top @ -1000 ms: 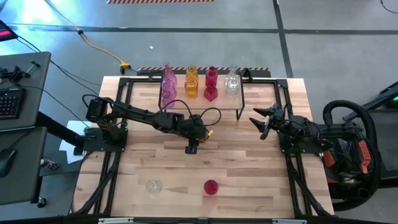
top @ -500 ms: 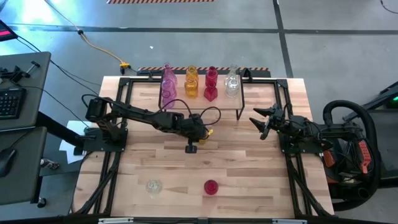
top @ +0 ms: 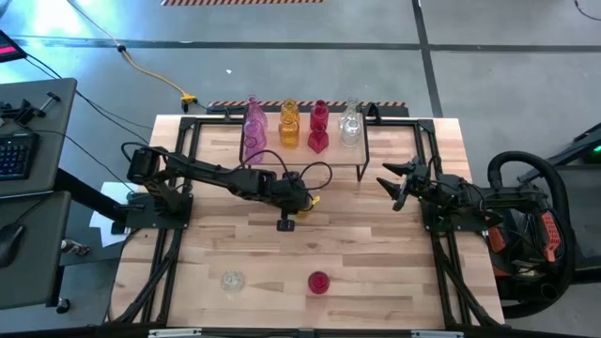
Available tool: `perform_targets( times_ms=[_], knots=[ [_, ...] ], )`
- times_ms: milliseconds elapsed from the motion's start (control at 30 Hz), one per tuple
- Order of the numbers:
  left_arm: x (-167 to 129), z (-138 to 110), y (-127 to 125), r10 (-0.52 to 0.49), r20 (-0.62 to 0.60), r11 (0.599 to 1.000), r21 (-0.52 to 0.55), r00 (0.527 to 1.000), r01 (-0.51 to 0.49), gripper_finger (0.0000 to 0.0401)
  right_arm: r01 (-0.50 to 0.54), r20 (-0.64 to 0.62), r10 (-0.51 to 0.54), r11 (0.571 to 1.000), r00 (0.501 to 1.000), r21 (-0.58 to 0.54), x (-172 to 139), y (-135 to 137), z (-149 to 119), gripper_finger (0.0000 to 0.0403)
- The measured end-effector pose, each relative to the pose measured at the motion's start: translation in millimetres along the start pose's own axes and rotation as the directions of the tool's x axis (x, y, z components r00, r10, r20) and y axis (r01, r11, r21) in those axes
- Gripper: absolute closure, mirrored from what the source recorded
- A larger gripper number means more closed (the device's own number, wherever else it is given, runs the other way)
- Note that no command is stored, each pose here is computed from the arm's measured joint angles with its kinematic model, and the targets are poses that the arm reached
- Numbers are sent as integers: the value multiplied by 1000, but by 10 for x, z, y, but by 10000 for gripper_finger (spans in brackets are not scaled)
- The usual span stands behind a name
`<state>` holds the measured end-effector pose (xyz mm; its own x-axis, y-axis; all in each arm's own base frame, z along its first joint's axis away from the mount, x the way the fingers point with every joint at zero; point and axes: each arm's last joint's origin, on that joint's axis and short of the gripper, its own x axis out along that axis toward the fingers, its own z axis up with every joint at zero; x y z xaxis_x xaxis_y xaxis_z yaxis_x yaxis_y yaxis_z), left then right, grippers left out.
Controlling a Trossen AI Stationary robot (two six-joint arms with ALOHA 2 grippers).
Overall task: Sort vases onto shelf
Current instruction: Put the yellow vase on the shelf and align it with the other yellow vases
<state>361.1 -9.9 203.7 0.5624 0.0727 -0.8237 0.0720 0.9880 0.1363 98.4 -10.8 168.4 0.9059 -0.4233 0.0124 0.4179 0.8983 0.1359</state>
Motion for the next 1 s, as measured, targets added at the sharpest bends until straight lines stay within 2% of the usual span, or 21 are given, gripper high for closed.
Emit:
perform_targets(
  times_ms=[300, 767, 1000],
  knots=[
    [-57, 26, -34, 0, -25, 1000, 12, 1000, 0, 388, 0, 0, 0, 1000, 1000, 0, 0, 0, 0, 148],
    [-341, 230, 16, 5, -113, 997, 75, 994, 4, 389, 1, -1, -1, 1000, 1000, 0, 0, 0, -2, 148],
    [-594, 404, 66, 31, -133, 993, 116, 991, -15, 389, 0, 0, 0, 1000, 1000, 0, 0, 0, 0, 148]
  ],
)
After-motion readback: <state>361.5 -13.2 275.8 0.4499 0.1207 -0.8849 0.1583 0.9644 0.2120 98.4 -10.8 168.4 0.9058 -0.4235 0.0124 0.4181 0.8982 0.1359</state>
